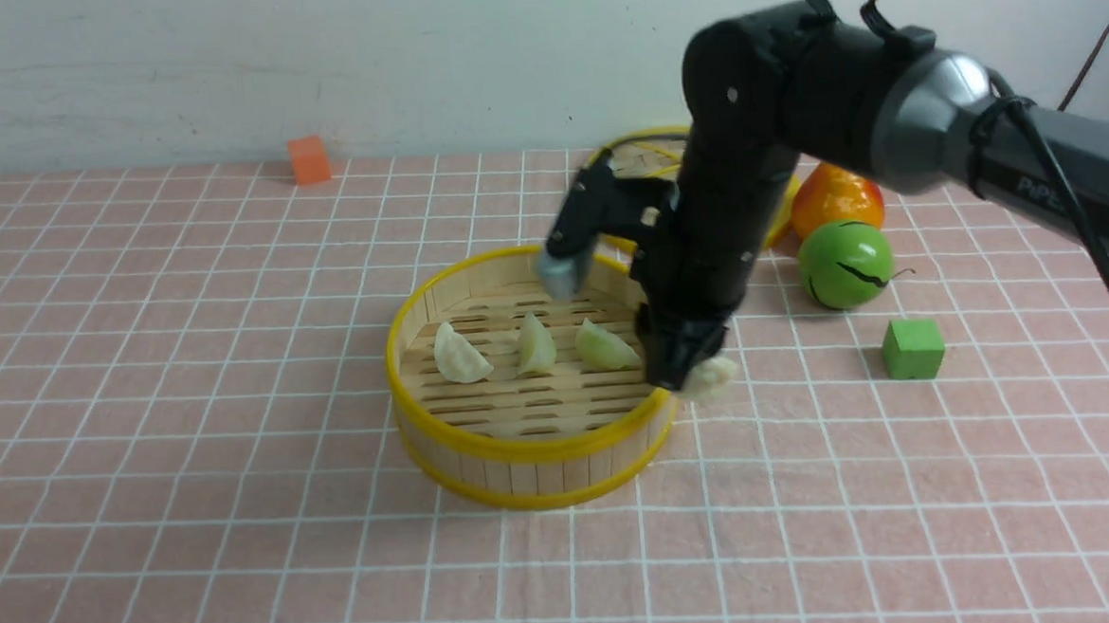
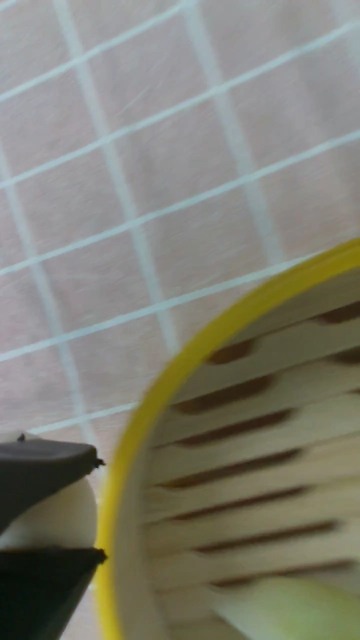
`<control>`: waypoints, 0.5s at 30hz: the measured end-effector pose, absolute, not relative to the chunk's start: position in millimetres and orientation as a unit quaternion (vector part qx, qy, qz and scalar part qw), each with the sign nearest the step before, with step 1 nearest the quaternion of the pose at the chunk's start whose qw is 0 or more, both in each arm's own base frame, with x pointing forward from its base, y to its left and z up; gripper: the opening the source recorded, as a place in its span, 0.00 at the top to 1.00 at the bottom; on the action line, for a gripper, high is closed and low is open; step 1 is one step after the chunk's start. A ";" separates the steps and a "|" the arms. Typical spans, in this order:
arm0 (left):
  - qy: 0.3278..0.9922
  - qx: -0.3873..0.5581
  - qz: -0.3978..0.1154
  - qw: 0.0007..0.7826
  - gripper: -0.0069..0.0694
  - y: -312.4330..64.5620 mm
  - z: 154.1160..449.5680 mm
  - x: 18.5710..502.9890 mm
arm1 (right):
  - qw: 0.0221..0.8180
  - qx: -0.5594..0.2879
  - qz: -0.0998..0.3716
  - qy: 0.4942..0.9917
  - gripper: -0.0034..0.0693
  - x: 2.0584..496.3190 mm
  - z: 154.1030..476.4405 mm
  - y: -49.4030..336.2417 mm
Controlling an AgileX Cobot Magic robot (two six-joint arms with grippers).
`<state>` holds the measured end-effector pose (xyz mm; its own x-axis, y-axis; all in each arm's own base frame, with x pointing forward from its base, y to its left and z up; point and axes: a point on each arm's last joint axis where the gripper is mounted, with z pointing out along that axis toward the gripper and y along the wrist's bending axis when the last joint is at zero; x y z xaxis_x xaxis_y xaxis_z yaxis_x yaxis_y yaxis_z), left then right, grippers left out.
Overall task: Put the dumplings into the steamer on the table with the pink tablecloth.
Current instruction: 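Place the dumpling in the bamboo steamer basket with the right gripper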
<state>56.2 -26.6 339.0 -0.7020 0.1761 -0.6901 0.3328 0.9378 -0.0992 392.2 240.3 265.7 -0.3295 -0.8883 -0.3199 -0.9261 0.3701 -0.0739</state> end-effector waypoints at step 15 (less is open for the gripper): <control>0.916 0.139 -0.109 0.360 0.93 -26.6 339.0 56.2 | 0.215 -0.558 0.064 0.799 0.68 391.2 211.6 320.0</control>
<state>56.2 -26.6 339.0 -0.7020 0.1761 -0.6901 0.3328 0.9378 -0.0992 391.2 320.0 211.6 -0.2847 -0.8637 -0.4158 -0.9190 0.3693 -0.1379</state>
